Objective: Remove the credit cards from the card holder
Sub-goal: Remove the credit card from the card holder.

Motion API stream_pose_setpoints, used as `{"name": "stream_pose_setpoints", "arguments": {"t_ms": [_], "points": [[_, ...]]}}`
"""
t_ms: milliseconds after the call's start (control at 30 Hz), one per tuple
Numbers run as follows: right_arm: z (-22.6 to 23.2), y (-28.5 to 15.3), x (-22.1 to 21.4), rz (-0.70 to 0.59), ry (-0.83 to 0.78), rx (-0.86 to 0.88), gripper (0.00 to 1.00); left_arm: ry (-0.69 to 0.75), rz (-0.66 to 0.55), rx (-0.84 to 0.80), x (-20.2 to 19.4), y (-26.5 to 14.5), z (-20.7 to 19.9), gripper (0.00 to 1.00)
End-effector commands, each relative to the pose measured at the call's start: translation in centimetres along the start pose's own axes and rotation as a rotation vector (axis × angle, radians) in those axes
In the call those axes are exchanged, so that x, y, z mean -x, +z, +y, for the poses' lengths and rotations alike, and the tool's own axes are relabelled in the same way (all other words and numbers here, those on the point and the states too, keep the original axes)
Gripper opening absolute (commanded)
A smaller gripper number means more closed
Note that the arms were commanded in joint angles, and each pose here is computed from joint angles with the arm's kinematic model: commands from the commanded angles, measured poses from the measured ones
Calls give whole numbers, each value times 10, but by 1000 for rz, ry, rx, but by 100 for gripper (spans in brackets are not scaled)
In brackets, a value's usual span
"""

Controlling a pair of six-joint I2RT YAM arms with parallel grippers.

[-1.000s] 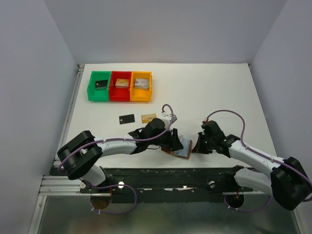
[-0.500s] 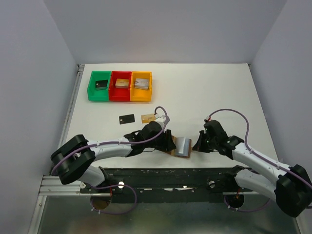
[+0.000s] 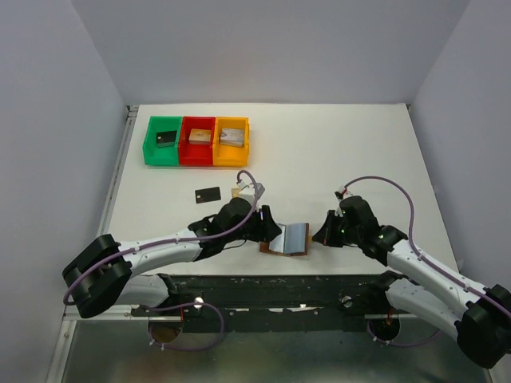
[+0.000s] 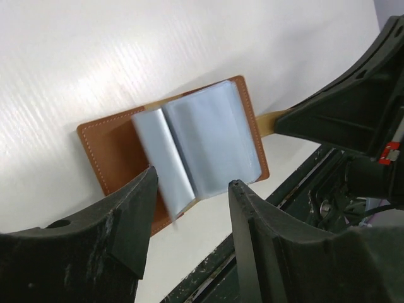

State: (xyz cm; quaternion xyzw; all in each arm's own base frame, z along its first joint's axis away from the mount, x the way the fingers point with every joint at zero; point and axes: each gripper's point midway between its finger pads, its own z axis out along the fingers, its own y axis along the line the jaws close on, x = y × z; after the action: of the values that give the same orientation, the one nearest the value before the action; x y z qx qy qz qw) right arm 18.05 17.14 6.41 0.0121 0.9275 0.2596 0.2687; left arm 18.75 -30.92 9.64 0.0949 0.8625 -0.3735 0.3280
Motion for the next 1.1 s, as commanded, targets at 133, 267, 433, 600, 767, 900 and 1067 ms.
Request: {"name": "stream_pose_setpoints", "arguments": {"t_ms": [133,267,433,600,767,900,1067], "points": [[11,-4,6,-22,-18,56,0,100,4,-94,26,13,-37,61],[17,-7,10,-40,-21,85,0,124,91,-87,14,29,-39,61],[18,-9,12,-51,-25,92,0,143,171,-68,-6,43,-39,60],[19,-10,13,-53,-26,94,1,152,207,-48,-16,50,-36,60],[22,-10,14,-50,-27,103,0,154,207,-70,-19,53,-41,60],[25,-11,15,-49,-27,114,0,165,216,-57,-21,55,-41,61],[27,-12,14,-44,-26,126,0,170,224,-40,-25,58,-38,63]]}}
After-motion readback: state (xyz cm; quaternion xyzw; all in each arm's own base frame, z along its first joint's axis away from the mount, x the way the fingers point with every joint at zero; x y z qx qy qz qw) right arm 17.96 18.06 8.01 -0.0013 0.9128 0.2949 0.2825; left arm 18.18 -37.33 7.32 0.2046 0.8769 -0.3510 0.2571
